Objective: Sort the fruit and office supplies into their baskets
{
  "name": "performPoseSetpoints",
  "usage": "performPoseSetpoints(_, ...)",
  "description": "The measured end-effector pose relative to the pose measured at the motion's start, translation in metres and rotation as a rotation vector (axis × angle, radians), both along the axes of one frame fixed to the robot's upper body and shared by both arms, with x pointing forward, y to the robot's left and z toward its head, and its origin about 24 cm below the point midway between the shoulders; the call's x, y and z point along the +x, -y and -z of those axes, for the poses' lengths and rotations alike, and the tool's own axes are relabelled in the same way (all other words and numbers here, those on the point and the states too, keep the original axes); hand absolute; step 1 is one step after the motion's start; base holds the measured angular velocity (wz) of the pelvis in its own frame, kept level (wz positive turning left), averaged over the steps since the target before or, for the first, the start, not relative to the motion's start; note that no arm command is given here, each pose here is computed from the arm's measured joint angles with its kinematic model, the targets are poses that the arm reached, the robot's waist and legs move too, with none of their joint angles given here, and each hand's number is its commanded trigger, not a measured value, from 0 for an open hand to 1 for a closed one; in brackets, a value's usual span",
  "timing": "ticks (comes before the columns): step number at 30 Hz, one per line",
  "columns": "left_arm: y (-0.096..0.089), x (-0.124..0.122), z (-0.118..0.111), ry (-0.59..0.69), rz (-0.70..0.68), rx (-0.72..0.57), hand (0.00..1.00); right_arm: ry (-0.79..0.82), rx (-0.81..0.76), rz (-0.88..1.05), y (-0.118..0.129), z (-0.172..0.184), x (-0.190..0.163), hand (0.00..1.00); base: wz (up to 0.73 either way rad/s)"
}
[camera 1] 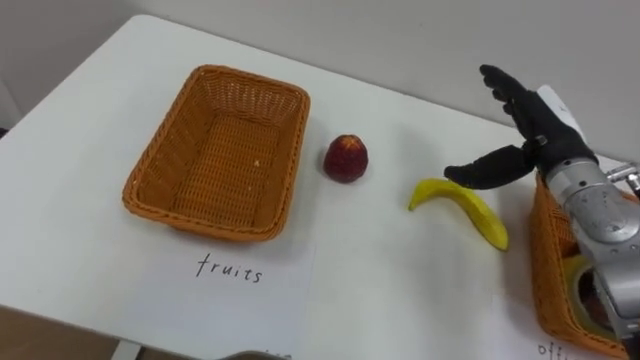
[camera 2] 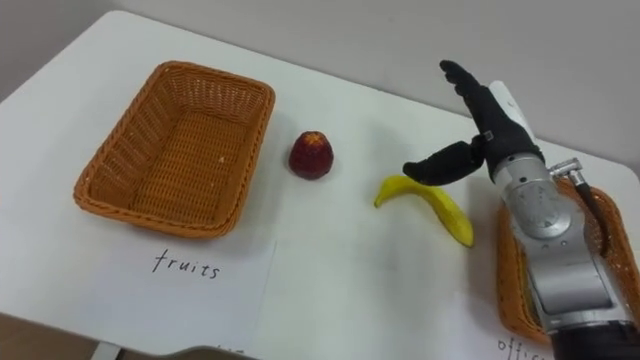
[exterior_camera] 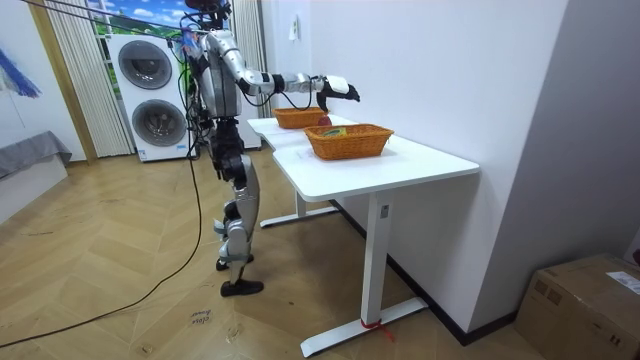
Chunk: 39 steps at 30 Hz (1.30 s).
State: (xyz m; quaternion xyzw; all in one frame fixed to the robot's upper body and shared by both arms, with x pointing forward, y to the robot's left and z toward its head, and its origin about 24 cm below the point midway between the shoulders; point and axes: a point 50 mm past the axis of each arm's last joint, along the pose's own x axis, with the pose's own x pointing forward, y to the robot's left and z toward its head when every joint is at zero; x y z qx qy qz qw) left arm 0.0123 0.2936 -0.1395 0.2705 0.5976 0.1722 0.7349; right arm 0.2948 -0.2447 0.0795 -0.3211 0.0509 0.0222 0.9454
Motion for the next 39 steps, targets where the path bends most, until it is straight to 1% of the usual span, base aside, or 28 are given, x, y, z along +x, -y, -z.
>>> performPoseSetpoints(5,0.000,0.007,0.000,0.014,0.012,0.002,0.00,-0.026,-0.028,-0.021,-0.001,0.003,-0.001,0.00,0.00)
performPoseSetpoints(10,0.000,0.013,-0.001,0.024,0.033,0.006,0.00,-0.077,-0.046,-0.088,-0.010,0.010,-0.002,0.00,0.00)
performPoseSetpoints(15,-0.002,0.017,-0.004,0.040,0.040,0.013,0.00,-0.112,-0.079,-0.096,-0.009,0.015,-0.002,0.00,0.00)
performPoseSetpoints(21,-0.003,0.015,-0.003,0.020,0.032,0.015,0.00,-0.159,-0.116,-0.093,-0.007,0.019,-0.003,0.00,0.00)
performPoseSetpoints(27,-0.003,0.015,-0.003,0.014,0.030,0.014,0.00,-0.229,-0.155,-0.100,-0.006,0.031,-0.005,0.00,0.00)
performPoseSetpoints(39,0.000,0.012,-0.001,0.004,0.031,0.007,0.00,-0.273,-0.211,-0.088,-0.001,0.038,-0.006,0.00,0.00)
